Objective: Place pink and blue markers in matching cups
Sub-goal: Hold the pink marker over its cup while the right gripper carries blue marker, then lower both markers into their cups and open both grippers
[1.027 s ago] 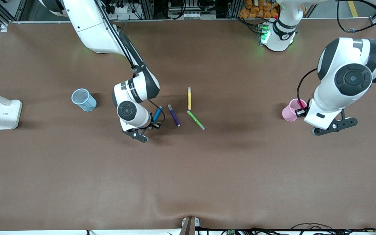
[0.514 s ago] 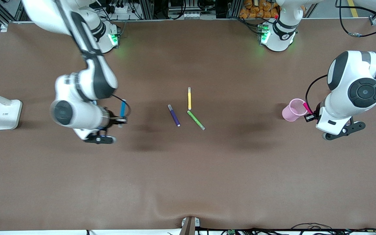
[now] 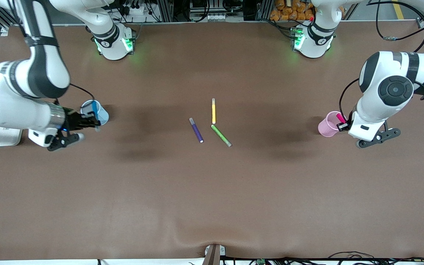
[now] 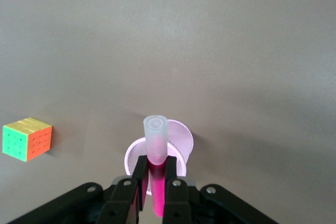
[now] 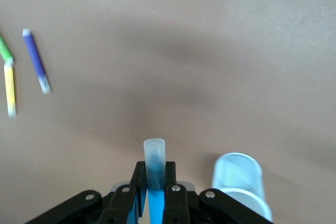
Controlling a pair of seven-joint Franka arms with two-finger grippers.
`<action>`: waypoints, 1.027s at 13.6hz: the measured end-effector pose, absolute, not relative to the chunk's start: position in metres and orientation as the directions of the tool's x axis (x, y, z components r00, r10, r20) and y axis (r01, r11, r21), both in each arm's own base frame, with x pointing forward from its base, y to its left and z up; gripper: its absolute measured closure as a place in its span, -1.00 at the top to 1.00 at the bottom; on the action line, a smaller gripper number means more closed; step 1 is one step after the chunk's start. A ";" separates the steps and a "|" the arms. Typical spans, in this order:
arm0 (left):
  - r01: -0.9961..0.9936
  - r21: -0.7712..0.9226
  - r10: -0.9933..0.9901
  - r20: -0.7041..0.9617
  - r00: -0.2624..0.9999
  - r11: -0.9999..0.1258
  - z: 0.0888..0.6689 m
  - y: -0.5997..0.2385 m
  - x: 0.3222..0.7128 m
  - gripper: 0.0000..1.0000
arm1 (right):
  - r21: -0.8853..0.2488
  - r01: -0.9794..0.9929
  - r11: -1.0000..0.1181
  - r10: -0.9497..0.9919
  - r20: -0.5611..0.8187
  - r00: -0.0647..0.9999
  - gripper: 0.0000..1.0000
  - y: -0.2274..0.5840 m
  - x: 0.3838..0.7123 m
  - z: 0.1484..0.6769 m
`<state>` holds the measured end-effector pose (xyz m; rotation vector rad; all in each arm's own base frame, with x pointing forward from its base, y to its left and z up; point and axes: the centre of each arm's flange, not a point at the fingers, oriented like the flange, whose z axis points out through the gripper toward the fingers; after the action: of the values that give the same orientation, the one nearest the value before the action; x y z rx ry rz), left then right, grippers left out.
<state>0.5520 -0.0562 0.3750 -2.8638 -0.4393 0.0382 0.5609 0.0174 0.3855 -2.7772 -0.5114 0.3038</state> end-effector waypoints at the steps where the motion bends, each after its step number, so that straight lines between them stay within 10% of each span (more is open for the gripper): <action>1: 0.291 -0.240 0.295 0.018 0.955 -0.926 0.372 -0.056 0.546 -0.67 | -0.362 0.360 -0.860 0.427 -0.123 0.896 -0.66 -0.003 0.553 0.382; 14: 0.290 -0.163 0.269 0.142 0.953 -0.943 0.322 -0.026 0.507 -0.67 | -0.534 0.763 -0.365 0.703 0.378 0.602 -0.66 -0.083 0.501 0.301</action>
<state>0.5075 -0.0255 0.3224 -2.9228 -0.4220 -0.1755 0.5008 -0.0826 0.3013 -2.1406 -1.1526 -0.1106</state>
